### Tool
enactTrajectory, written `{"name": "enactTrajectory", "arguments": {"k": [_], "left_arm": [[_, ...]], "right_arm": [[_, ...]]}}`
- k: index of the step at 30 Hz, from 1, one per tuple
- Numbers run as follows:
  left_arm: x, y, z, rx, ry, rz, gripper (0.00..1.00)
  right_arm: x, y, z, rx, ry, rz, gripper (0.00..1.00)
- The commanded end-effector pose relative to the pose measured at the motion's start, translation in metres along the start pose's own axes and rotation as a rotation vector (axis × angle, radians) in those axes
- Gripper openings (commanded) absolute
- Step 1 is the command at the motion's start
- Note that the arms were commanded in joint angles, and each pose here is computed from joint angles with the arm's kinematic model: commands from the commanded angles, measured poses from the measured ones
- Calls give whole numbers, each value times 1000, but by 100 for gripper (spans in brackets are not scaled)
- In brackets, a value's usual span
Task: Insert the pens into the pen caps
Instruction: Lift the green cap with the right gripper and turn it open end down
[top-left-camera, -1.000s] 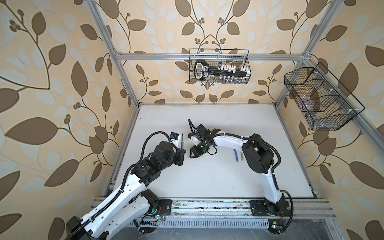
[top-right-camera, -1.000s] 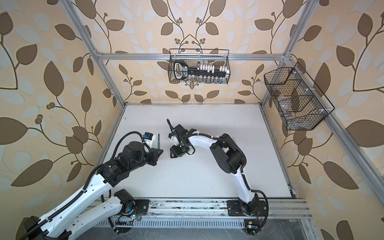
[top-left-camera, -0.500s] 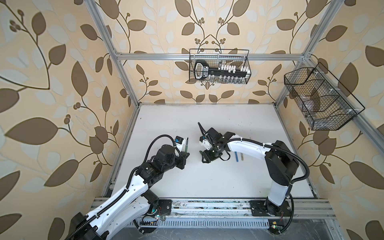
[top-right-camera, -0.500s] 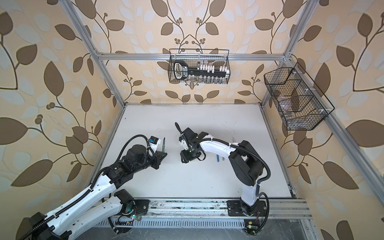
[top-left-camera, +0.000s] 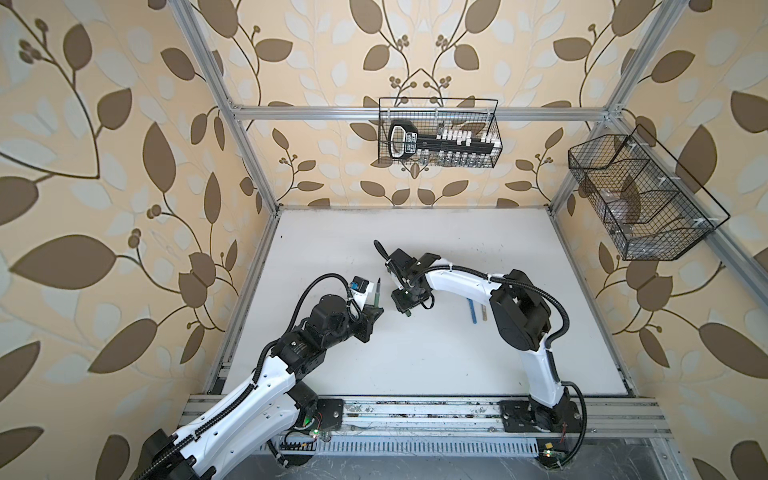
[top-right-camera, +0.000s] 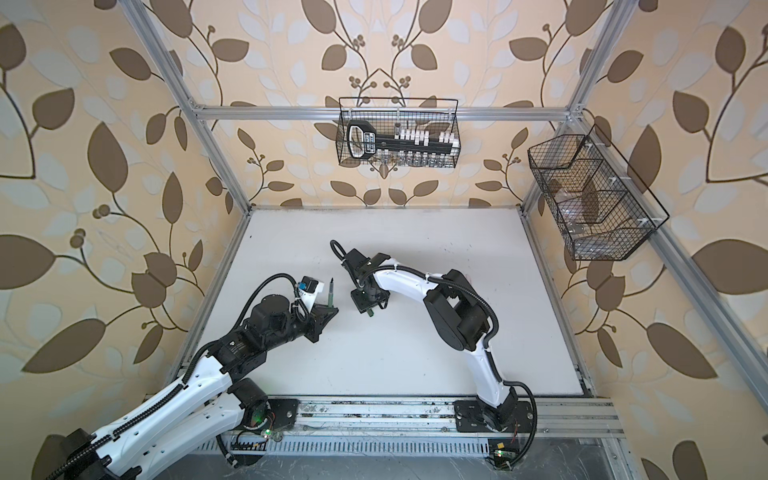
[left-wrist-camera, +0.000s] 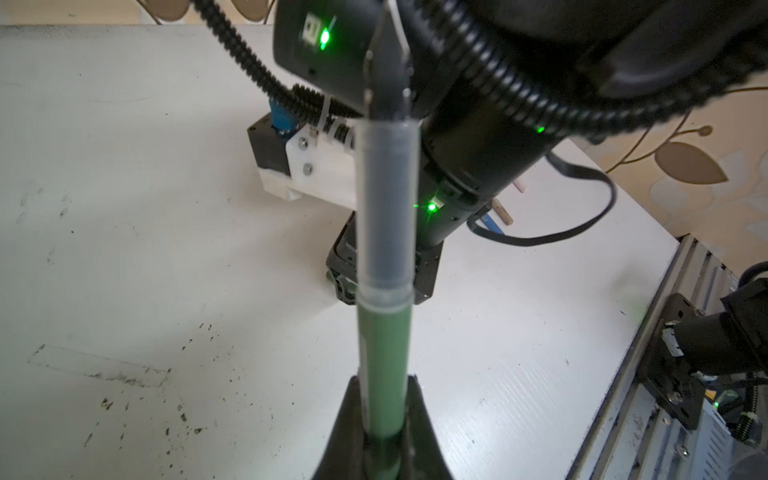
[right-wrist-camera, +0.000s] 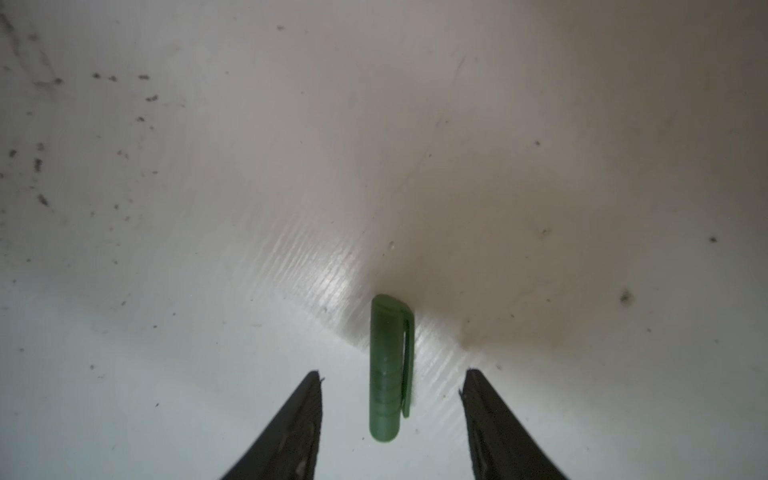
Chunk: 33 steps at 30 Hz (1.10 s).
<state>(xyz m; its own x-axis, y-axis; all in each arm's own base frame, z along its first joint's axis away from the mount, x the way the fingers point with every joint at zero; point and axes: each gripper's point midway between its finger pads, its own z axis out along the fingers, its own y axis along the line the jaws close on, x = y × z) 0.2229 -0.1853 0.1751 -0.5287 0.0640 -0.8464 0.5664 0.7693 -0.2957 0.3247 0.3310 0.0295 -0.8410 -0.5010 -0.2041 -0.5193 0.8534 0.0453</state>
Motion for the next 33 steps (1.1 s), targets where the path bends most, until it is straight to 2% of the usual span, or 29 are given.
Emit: {"name": "enactTrajectory", "arguments": {"k": [1,7,13,18,21,25,33], "left_arm": [[-13,-1,-6,4,-73,7,0],[-15,0,-10,-3,-94,6,0],[-13,1,-9,-4,-87,6,0],[-11,0,-5,3,-75,8,0],[-9,-1,0,16,-58,9,0],[-3,-4,9,42,-19,8,0],[4,-12,19,92,28,4,0]], "right_arm": [[4,-2,6,43,41,-31,54],[12,-4,23,73,74,-41,48],[19,-8,33,86,90,-39,25],[13,-12,22,37,20,0,18],[7,-14,9,-35,-51,33,16],[-2,-11,-12,-195,-167,93,16],[-19,-15,-73,-501,-474,217,16]]}}
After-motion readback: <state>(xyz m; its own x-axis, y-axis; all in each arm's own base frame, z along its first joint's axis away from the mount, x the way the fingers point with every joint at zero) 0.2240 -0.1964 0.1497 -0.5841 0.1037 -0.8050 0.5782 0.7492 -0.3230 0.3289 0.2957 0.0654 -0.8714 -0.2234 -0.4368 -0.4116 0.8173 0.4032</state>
